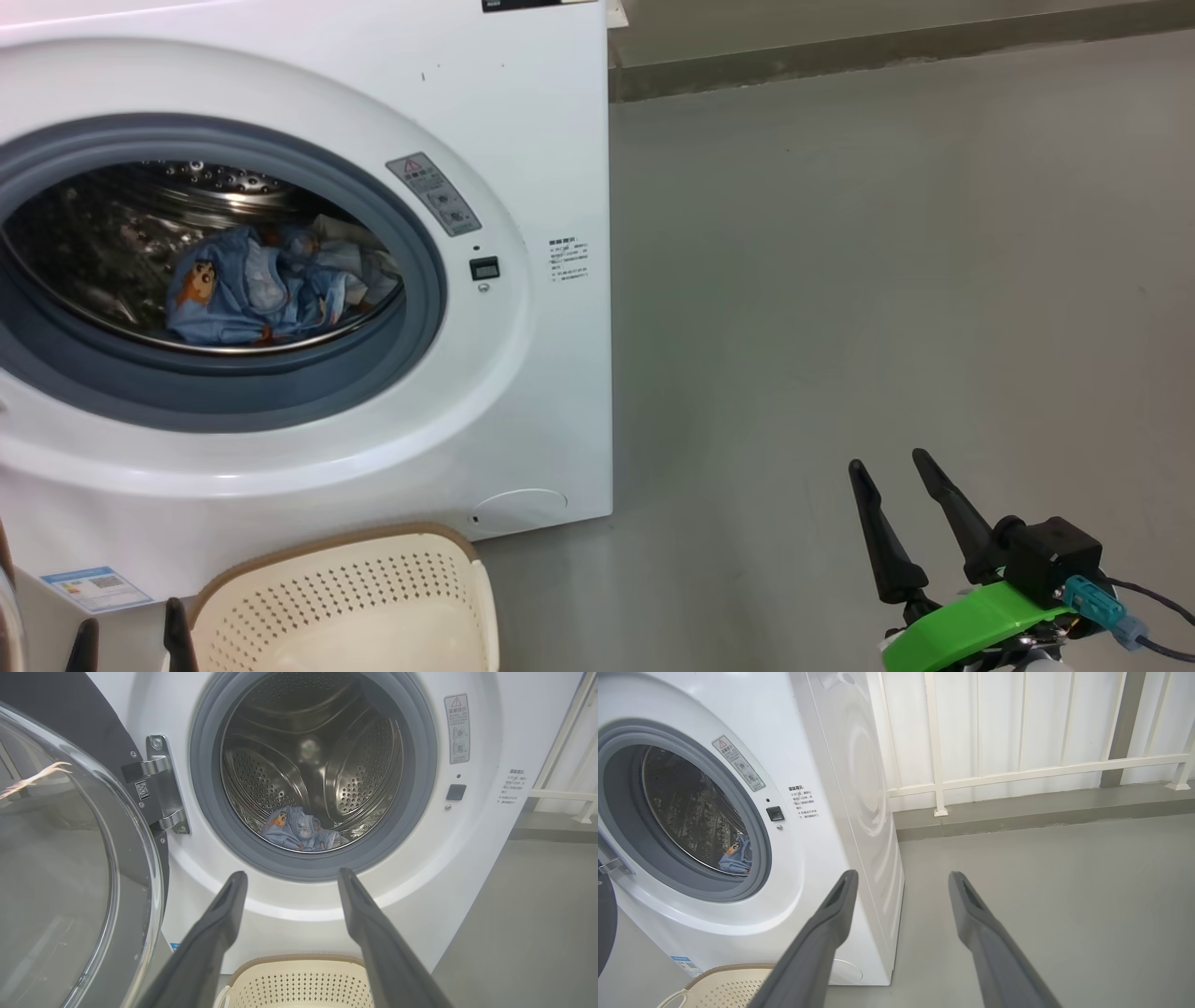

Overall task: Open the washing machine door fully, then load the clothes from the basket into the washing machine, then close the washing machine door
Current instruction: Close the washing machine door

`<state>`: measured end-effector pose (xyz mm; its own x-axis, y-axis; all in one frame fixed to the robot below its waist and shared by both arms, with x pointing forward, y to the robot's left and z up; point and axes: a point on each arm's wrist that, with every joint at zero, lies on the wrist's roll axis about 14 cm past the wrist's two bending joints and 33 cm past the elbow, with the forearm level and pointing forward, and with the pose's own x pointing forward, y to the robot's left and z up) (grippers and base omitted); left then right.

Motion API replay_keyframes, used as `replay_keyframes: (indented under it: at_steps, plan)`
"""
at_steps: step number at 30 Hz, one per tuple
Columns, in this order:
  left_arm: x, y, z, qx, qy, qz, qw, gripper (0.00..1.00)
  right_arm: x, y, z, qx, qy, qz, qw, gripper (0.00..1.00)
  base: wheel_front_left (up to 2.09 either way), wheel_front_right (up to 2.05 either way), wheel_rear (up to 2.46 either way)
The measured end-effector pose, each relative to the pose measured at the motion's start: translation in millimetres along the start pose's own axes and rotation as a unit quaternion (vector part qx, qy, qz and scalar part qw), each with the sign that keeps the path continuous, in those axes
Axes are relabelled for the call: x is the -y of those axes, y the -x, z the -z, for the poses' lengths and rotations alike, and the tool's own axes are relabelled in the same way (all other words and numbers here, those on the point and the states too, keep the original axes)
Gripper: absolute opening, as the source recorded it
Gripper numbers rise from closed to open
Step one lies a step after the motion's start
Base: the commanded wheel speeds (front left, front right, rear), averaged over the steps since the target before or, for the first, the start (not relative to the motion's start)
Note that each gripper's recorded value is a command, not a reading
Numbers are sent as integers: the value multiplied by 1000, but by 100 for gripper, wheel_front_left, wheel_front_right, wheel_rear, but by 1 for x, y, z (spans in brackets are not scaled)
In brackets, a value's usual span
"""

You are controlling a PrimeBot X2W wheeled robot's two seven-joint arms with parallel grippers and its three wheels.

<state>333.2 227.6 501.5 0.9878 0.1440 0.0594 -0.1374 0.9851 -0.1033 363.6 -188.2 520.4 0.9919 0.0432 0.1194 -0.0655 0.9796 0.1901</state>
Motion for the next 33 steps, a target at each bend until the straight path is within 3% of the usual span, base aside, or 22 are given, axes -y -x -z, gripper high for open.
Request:
replay_keyframes:
  at_steps: [33]
  plan:
    - [-4, 0, 7, -12, 0, -8, 1000, 100, 0, -2, 8, -11, -5, 3, 1000, 100, 0, 0, 0]
